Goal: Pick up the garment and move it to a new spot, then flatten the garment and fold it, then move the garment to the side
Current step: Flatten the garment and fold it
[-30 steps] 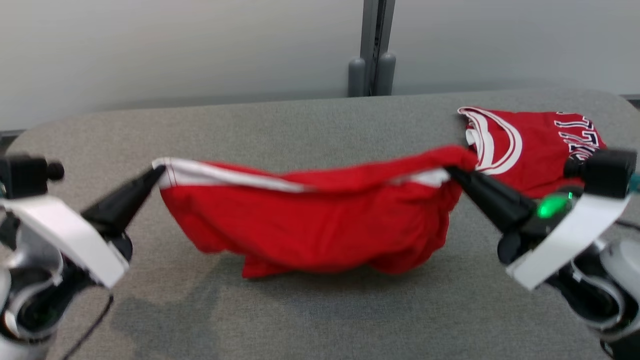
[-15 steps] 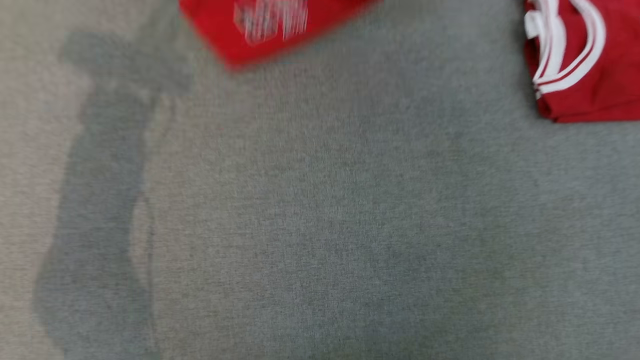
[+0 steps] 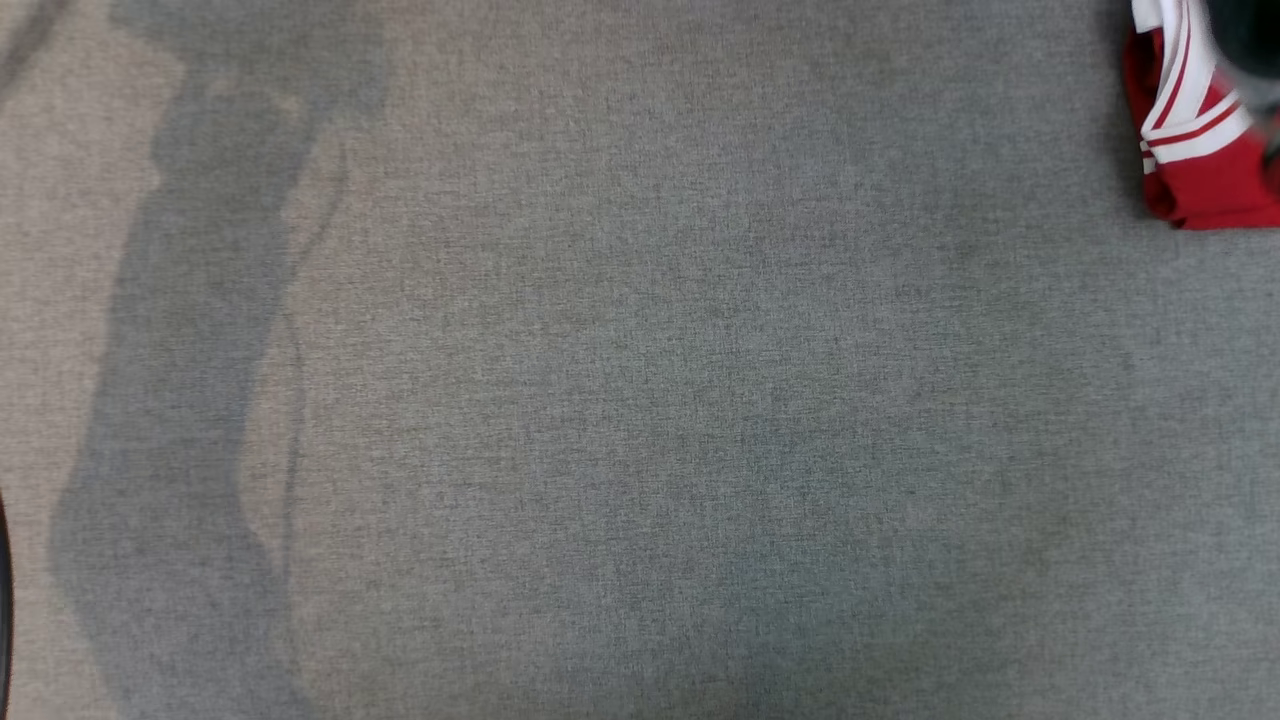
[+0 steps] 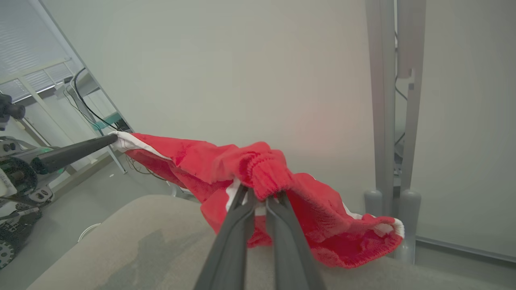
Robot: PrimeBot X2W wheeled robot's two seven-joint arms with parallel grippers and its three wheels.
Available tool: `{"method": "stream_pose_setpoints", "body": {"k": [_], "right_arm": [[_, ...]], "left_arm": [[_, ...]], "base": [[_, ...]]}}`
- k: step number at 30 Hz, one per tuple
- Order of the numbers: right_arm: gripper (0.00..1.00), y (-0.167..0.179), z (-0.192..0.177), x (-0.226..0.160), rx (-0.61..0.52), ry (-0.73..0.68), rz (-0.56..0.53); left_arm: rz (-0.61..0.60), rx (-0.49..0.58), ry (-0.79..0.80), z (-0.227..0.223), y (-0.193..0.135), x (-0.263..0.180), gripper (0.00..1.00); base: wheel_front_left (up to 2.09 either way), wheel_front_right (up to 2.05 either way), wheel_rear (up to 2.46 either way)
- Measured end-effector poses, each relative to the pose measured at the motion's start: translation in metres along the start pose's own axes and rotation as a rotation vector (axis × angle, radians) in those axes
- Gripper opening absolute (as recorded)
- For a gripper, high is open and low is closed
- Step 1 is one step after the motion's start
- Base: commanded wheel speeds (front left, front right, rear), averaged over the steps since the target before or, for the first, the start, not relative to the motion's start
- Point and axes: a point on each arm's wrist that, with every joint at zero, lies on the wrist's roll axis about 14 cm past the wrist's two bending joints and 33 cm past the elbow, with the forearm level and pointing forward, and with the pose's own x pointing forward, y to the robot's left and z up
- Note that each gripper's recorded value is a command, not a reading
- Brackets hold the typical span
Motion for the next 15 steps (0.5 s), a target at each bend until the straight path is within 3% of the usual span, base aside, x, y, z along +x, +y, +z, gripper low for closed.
{"method": "stream_pose_setpoints", "body": {"k": [4,8,15], "right_arm": [[0.0,-0.005,-0.061,-0.029,0.057,0.171,-0.033],[0.0,0.005,-0.107,-0.064,0.089,0.319,-0.037],[0.0,0.037,-0.127,-0.117,0.102,0.391,-0.019]], "left_arm": [[0.014,-0.046,0.219,-0.076,0.007,-0.029,0.0],[0.018,-0.116,0.317,-0.114,0.006,-0.064,0.0],[-0.023,-0.194,0.423,-0.15,-0.019,-0.132,0.0]], "base": [[0.0,0.0,0.0],[0.0,0.0,0.0],[0.0,0.0,0.0]]}}
